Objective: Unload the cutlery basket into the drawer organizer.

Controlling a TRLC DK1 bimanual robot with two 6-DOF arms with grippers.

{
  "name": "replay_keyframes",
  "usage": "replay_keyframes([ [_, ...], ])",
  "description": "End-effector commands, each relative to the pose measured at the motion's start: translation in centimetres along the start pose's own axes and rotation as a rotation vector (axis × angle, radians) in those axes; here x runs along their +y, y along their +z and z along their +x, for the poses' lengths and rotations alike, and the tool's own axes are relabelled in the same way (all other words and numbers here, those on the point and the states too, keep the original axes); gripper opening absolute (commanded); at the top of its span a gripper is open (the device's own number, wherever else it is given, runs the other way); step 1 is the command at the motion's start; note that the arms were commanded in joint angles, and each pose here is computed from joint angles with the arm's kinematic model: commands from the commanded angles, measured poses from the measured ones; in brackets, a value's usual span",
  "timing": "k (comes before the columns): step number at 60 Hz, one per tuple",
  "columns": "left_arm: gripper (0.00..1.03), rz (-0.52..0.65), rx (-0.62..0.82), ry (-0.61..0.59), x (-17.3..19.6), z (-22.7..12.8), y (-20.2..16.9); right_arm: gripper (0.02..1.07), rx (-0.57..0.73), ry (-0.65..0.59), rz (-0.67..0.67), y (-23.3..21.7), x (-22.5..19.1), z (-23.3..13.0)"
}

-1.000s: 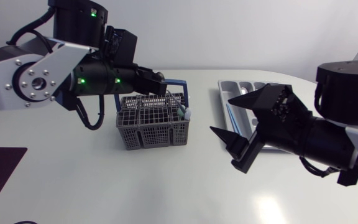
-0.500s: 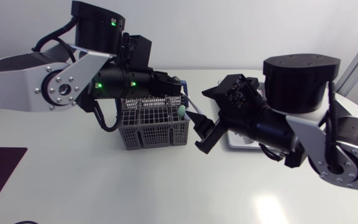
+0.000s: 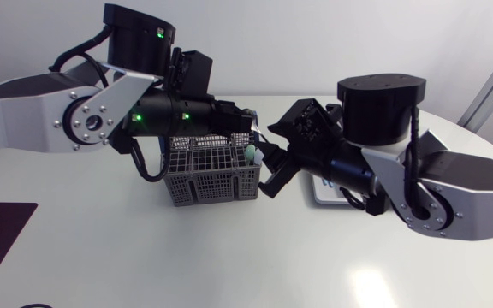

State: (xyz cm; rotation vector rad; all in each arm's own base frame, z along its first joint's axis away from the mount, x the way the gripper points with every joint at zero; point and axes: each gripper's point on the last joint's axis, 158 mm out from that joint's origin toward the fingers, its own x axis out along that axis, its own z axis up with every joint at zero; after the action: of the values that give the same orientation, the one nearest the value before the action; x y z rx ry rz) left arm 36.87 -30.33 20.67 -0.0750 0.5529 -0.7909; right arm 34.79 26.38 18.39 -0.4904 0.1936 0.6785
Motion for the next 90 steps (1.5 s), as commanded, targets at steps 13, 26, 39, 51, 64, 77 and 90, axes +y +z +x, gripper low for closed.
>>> replay_keyframes([
  [13, 0.03, -0.032, -0.025, -0.024, -0.3, -0.5, 1.5, 0.21, -0.003, 0.002, -0.009, 0.1, -0.5, 1.4],
  [26, 0.03, -0.034, -0.020, -0.030, -0.3, -0.4, 1.4, 0.15, -0.001, 0.014, -0.007, 0.0, -0.3, 1.5],
  [39, 0.08, -0.039, -0.010, -0.030, 0.0, -0.3, 1.2, 0.09, 0.005, 0.024, -0.008, -0.1, -0.1, 1.5],
  [51, 0.17, -0.040, -0.032, -0.025, 0.2, -0.8, 2.0, 0.09, 0.016, 0.045, -0.008, -0.4, 0.4, 1.3],
  [64, 0.58, -0.038, -0.052, -0.020, 0.5, -1.4, 2.8, 0.08, 0.032, 0.071, -0.001, -1.2, 0.6, 0.7],
  [77, 0.82, -0.023, -0.104, 0.001, 1.3, -3.0, 4.7, 0.08, 0.053, 0.102, 0.001, -2.8, -0.2, -1.1],
  [90, 0.86, 0.075, -0.100, 0.038, 2.4, -3.1, 4.8, 0.08, 0.109, 0.158, -0.026, -7.0, -2.3, -4.0],
])
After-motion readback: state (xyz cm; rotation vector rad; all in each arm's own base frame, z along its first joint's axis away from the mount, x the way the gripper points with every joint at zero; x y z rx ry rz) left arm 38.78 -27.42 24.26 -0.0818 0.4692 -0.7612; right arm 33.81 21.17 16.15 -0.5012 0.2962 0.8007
